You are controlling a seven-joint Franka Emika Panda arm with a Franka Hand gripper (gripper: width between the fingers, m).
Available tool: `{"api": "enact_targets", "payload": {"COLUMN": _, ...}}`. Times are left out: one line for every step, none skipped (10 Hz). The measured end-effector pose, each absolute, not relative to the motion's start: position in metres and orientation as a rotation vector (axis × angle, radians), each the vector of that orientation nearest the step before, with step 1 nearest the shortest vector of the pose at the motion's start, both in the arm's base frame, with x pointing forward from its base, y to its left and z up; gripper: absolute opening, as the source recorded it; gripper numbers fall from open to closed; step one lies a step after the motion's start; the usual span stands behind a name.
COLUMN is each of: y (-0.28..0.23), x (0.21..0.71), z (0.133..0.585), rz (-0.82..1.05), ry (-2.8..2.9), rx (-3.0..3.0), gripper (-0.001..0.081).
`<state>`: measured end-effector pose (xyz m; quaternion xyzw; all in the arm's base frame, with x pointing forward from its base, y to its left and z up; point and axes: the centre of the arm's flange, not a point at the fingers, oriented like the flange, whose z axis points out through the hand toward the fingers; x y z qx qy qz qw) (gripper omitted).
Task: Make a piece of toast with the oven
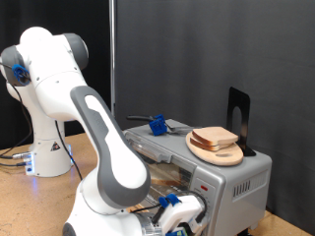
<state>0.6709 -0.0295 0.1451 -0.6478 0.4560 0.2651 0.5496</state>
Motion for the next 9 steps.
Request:
{"api": "enact_targets", "payload": {"y": -0.029, "x": 0.666, "z": 0.144, "rz": 0.515, "ry": 0.999, "rx": -1.551, "gripper": 0.0202}}
{"api": "enact_targets", "payload": {"y": -0.029, "x": 0.662, "z": 0.141, "rz": 0.406, "ry": 0.917, "rx": -1.561, "gripper": 0.0202}}
{"api": "enact_targets", "payload": {"y": -0.028, "x": 0.658, "z": 0.139, "rz": 0.303, "ry": 0.84, "rx": -1.567, "gripper": 0.0202}}
{"api": "enact_targets", "payload": {"y": -0.028, "x": 0.654, "z": 0.136, "rz": 0.194, "ry": 0.761, "rx": -1.57, "gripper": 0.0202}}
{"api": "enact_targets", "payload": {"y": -0.028, "x": 0.651, "z": 0.133, "rz": 0.085, "ry": 0.68, "rx": -1.572, "gripper": 0.0202}}
{"api": "enact_targets", "payload": {"y": -0.027, "x": 0.648, "z": 0.131, "rz": -0.03, "ry": 0.6, "rx": -1.574, "gripper": 0.02}}
{"api": "enact_targets", "payload": {"y": -0.027, "x": 0.646, "z": 0.131, "rz": -0.147, "ry": 0.52, "rx": -1.575, "gripper": 0.02}}
{"api": "enact_targets", "payload": {"y": -0.028, "x": 0.643, "z": 0.128, "rz": -0.082, "ry": 0.575, "rx": -1.565, "gripper": 0.0188}}
{"api": "enact_targets", "payload": {"y": -0.027, "x": 0.643, "z": 0.132, "rz": 0.054, "ry": 0.68, "rx": -1.565, "gripper": 0.0187}}
